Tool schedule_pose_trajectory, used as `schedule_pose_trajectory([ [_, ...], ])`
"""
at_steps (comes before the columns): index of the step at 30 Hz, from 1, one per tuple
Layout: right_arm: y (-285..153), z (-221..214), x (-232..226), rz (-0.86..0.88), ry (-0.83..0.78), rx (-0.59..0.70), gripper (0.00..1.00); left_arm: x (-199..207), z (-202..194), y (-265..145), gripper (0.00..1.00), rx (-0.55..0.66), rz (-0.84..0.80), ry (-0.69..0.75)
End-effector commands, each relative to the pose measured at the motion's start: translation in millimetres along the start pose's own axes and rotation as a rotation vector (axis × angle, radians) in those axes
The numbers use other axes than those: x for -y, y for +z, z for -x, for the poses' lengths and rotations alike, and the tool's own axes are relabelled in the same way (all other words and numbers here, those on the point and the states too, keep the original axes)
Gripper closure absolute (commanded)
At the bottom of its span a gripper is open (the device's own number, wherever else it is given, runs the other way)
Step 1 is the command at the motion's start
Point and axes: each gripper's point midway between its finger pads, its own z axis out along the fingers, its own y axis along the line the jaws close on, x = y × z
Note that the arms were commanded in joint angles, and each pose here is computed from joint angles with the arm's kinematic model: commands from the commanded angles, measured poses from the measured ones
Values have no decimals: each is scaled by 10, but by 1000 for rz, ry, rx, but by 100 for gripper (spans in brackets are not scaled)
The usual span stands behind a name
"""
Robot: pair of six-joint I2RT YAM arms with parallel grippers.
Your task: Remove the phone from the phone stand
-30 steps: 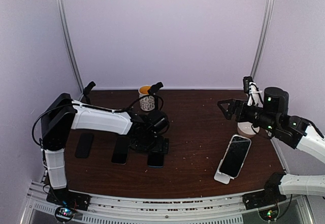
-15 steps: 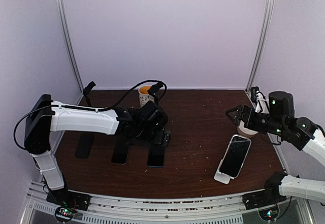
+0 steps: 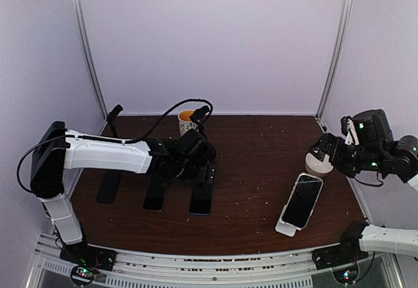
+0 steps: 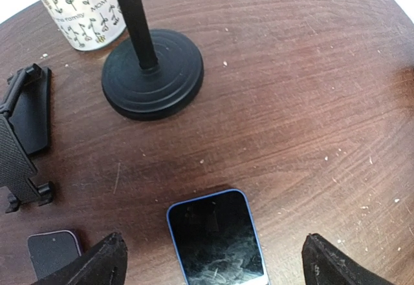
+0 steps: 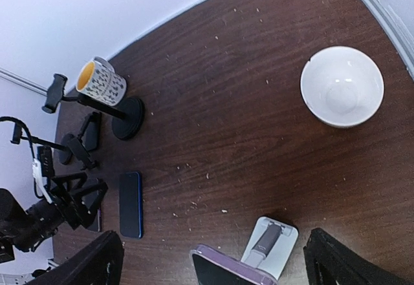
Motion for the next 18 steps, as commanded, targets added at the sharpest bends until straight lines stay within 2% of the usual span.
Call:
schedule_pose_trajectory([
  [1,-11,-215,127,-108,10,-86,0,-57,314,-133,2,98,10,-29],
  [11,51,-534,114,-242,-1,-188,0,-148,277,-157,2,116,16,-48],
  [18,16,-646,167,-367,12,-195,0,-171,286,-152,2,125,12,-64],
])
